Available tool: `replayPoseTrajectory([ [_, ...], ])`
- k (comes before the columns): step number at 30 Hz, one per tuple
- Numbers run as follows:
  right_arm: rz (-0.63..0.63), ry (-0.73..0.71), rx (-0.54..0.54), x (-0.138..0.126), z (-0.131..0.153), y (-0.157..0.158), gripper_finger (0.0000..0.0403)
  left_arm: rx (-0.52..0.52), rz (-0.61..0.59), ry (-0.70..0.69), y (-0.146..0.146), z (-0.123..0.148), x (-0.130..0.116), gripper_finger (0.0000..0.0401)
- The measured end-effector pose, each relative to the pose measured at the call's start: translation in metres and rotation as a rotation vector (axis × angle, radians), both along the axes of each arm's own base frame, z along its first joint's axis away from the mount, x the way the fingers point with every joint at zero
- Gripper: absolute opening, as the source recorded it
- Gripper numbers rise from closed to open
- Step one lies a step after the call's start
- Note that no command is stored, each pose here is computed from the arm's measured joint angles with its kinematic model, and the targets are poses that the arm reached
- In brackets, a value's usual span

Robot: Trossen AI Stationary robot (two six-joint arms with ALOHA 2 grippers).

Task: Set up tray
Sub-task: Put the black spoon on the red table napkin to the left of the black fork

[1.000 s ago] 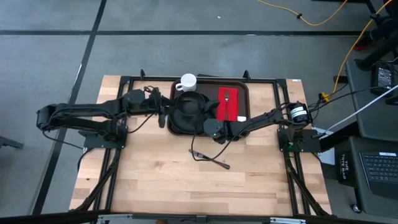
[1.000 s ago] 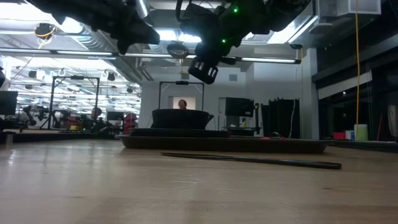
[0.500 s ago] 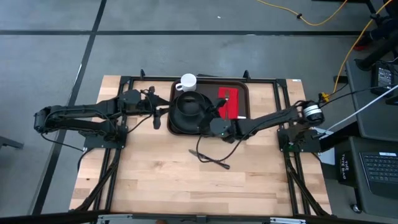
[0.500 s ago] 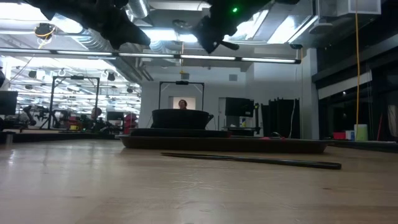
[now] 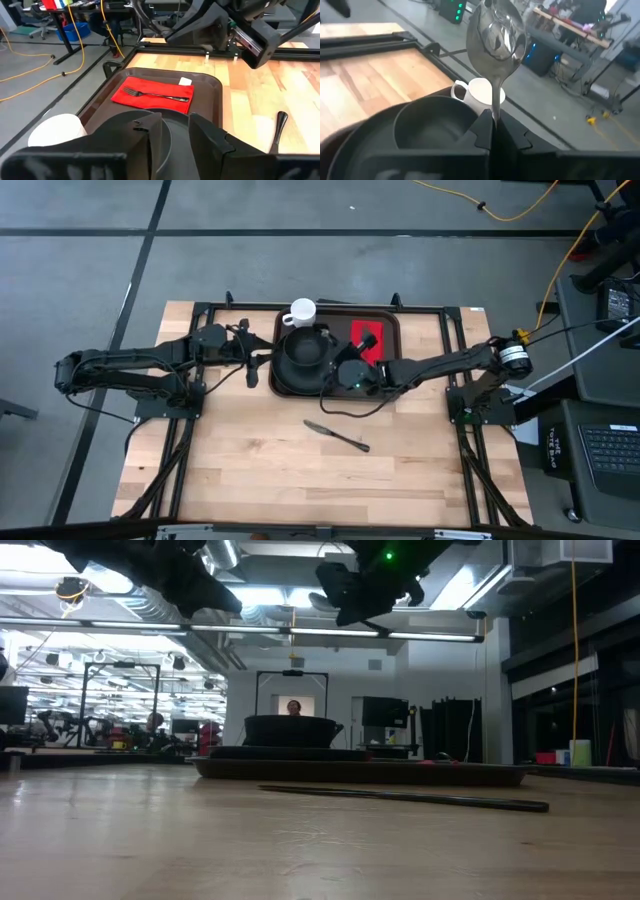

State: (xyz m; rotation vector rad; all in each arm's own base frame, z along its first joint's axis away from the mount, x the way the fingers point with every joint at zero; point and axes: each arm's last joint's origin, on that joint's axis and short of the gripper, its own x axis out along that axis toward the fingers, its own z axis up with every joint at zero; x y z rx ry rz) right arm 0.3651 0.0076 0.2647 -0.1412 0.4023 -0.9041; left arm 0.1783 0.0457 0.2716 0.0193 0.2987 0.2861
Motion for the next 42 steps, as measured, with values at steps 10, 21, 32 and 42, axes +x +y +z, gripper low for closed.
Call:
replayPoseTrajectory([
  [10, -0.096, -0.086, 0.126, -0.005, -0.009, -0.007, 0.0014, 0.000, 0.000, 0.000, 0.000, 0.000, 0.000, 0.0088],
  [21, -0.213, -0.169, 0.322, -0.011, -0.018, -0.042, 0.0014, 0.000, -0.001, 0.000, 0.000, 0.000, 0.000, 0.0090],
  [32, -0.320, -0.220, 0.380, -0.017, -0.021, -0.069, 0.0014, 0.000, -0.001, 0.000, 0.000, 0.000, 0.000, 0.0092],
  [42, -0.483, -0.296, 0.513, -0.033, -0.044, -0.078, 0.0014, 0.000, -0.001, 0.000, 0.000, 0.000, 0.000, 0.0089],
])
